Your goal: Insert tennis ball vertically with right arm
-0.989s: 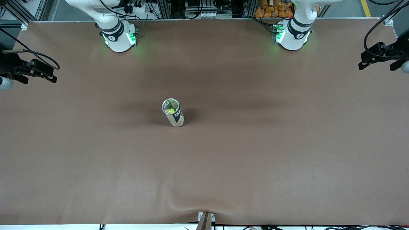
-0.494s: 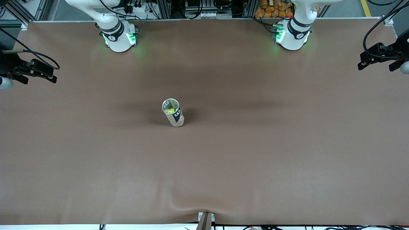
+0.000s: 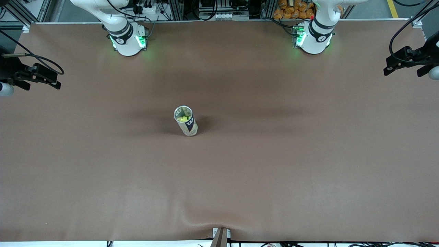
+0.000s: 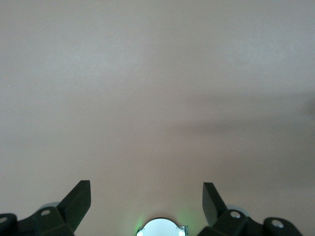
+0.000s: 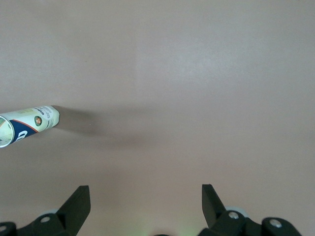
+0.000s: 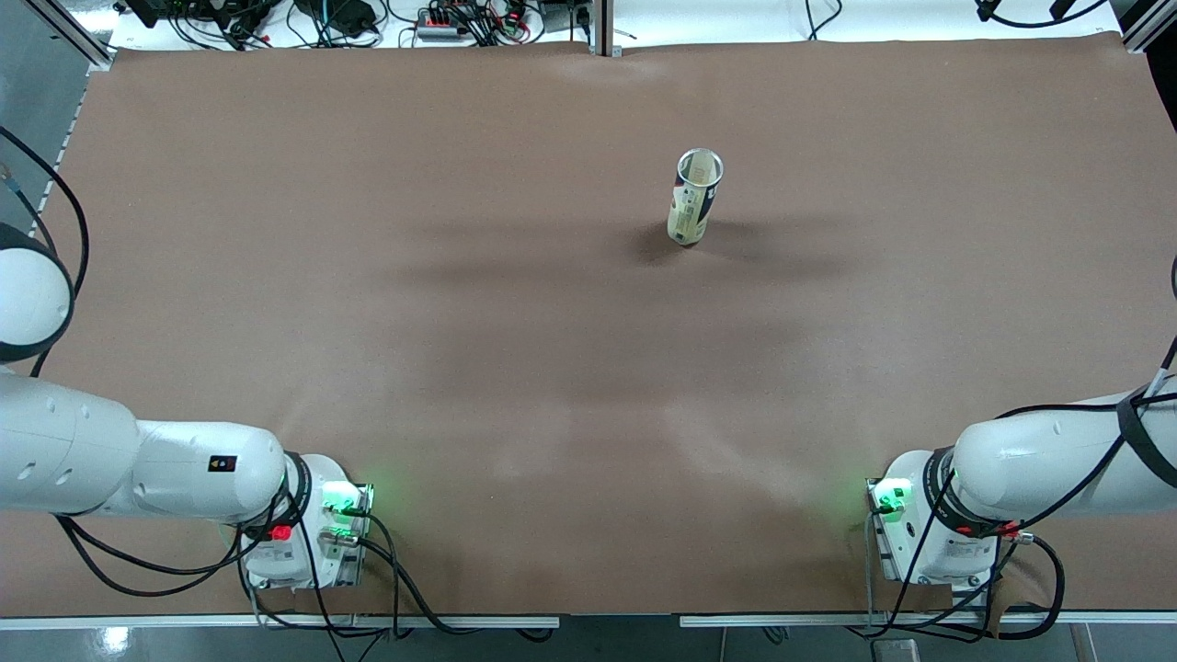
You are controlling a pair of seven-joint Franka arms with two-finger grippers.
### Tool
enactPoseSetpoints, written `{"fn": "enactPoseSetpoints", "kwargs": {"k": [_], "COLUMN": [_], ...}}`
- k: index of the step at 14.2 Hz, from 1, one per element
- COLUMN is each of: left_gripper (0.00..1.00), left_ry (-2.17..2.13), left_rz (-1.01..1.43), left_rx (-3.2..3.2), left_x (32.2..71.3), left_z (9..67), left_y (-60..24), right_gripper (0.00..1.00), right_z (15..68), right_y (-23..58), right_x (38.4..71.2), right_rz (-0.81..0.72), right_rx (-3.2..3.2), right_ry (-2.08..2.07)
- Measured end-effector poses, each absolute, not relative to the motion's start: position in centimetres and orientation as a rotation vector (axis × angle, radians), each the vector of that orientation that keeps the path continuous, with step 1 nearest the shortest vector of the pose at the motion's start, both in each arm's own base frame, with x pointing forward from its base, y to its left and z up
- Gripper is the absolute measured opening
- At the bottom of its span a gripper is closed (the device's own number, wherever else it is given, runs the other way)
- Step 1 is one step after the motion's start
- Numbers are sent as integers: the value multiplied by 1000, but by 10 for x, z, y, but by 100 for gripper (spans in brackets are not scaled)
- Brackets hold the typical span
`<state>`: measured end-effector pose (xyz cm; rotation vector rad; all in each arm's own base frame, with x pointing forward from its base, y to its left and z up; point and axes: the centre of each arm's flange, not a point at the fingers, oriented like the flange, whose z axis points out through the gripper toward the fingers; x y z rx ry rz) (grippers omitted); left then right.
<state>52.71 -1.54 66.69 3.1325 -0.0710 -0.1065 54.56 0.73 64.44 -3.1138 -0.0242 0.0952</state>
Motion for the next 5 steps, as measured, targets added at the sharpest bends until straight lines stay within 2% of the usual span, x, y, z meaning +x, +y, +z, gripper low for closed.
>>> {"fn": "enactPoseSetpoints", "kwargs": {"k": [5], "left_gripper": [100], "left_ry": [-61], "left_rz": [-110], "left_rx": [3132], "left_x": [528], "left_z": [666], "left_y": [-12], "right_gripper": [100], "right_z": [644], "right_y": [7], "right_x": [546], "right_rz": [95], "right_rx": [-3114], "right_ry": [-24]}}
